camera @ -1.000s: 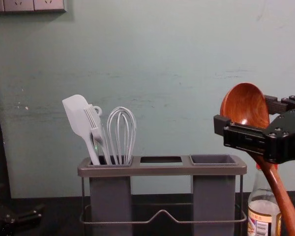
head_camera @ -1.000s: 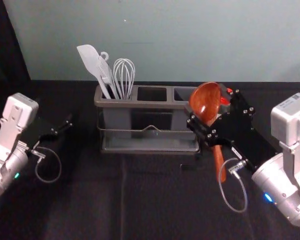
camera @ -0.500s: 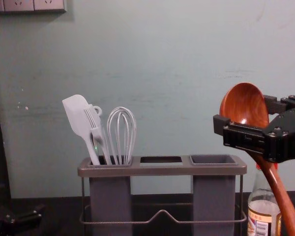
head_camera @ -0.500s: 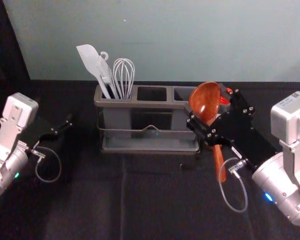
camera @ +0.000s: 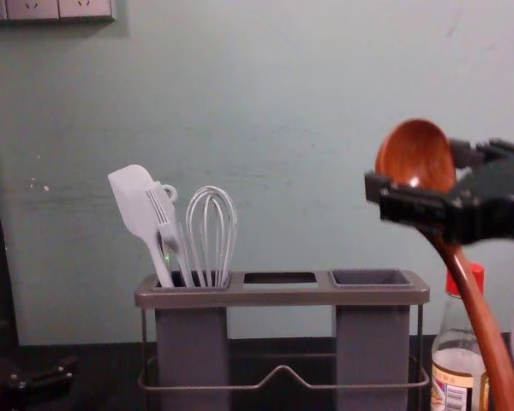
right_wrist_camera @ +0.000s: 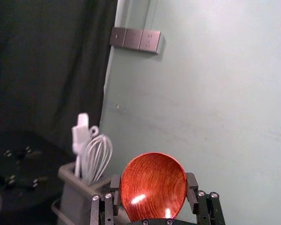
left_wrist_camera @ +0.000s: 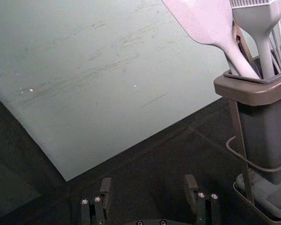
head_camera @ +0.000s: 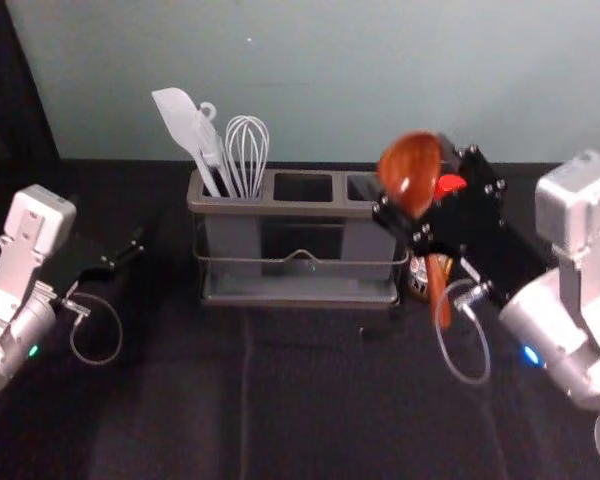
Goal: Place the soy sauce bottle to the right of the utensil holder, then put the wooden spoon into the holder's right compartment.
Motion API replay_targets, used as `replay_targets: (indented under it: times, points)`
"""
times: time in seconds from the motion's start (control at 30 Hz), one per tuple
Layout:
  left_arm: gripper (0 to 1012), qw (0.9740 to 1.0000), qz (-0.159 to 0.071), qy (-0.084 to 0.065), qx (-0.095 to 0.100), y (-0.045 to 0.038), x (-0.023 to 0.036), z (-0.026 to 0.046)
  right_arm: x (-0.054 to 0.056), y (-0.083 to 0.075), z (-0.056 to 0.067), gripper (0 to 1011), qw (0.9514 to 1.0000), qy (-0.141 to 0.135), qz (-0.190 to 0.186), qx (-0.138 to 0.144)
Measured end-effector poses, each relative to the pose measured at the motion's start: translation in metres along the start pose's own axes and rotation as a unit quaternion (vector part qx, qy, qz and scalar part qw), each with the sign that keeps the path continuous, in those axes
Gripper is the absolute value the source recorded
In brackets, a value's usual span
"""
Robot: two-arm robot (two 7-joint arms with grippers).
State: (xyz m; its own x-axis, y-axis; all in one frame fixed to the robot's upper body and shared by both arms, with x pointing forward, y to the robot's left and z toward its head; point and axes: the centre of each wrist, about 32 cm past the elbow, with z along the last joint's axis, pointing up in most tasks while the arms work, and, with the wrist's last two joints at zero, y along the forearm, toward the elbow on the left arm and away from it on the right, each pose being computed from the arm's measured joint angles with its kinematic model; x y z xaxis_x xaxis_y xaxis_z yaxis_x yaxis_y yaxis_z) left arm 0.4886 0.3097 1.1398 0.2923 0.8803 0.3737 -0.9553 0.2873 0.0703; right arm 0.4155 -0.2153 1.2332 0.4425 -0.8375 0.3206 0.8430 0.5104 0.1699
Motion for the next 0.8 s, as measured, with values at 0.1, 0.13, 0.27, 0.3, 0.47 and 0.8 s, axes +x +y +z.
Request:
replay_targets:
  times: [0.1,0.13,0.27,0.3,0.47,0.8]
  points:
    - [1000,1.0,0.0,0.0,0.0,0.0,0.0,0.0,0.006,0.01,0.001,838,1.0,-0.003,0.002,0.009]
    - [1000,1.0,0.0,0.0,0.0,0.0,0.0,0.0,0.011,0.017,0.003,838,0.9999,-0.007,0.005,0.015]
    - [1000,1.0,0.0,0.0,0.0,0.0,0.0,0.0,0.021,0.035,0.007,838,0.9993,-0.015,0.014,0.03]
    - [1000,1.0,0.0,0.0,0.0,0.0,0.0,0.0,0.025,0.042,0.009,838,0.999,-0.019,0.017,0.036]
    - [1000,1.0,0.0,0.0,0.0,0.0,0.0,0.0,0.035,0.059,0.013,838,0.9976,-0.028,0.024,0.059]
    - [1000,1.0,0.0,0.0,0.0,0.0,0.0,0.0,0.06,0.095,0.006,838,0.993,-0.028,0.044,0.106]
